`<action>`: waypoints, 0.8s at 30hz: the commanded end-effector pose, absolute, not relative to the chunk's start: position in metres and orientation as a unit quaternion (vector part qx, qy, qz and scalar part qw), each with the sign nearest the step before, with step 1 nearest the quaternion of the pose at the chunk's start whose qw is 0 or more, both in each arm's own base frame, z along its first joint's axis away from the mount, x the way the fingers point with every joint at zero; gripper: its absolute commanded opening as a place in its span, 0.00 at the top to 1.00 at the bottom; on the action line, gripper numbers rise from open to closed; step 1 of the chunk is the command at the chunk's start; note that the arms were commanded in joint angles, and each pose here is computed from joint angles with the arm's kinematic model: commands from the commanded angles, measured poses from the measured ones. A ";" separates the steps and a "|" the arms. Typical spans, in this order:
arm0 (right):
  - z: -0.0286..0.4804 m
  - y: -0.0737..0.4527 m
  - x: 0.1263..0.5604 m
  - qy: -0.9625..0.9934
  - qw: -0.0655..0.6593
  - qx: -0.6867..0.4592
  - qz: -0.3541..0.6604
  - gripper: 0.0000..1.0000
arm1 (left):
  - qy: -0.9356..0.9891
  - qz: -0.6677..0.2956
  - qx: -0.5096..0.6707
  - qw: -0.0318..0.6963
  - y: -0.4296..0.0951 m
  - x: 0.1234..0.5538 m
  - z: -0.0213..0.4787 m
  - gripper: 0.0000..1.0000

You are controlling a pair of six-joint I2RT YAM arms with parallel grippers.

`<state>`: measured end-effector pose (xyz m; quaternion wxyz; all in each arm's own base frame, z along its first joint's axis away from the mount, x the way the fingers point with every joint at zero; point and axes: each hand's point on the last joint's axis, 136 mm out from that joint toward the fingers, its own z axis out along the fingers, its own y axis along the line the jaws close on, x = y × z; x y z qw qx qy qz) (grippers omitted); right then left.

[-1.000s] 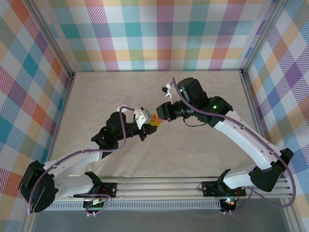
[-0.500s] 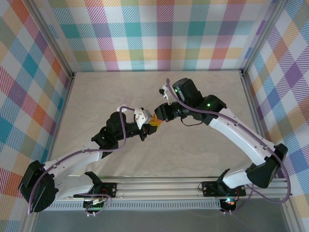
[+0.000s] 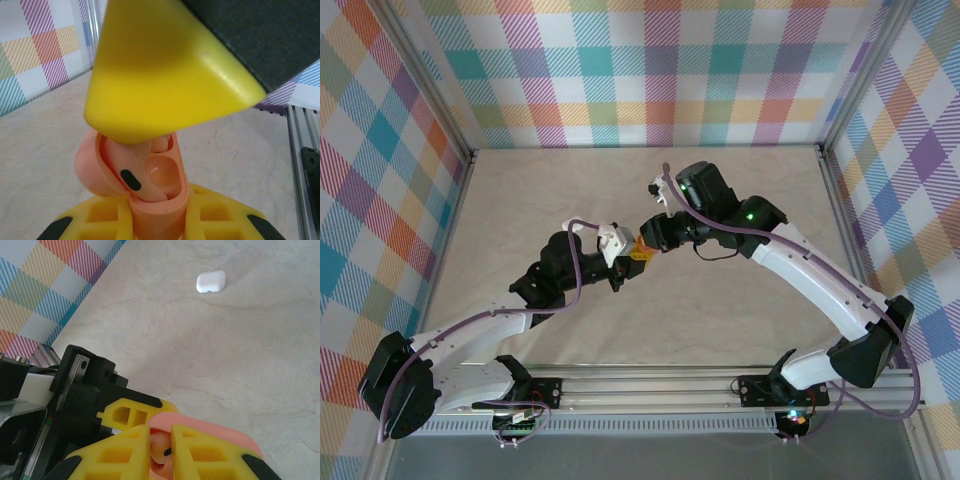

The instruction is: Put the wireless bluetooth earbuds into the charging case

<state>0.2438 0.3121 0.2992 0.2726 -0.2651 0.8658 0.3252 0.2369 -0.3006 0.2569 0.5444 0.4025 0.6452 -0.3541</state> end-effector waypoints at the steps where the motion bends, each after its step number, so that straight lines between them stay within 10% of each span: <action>1: 0.297 0.313 0.238 0.867 0.261 -0.269 0.328 0.81 | 0.619 -0.362 0.400 0.570 -0.305 0.235 0.277 1.00; 24: 0.295 0.312 0.225 0.872 0.247 -0.267 0.328 0.83 | 0.626 -0.358 0.395 0.569 -0.304 0.238 0.273 1.00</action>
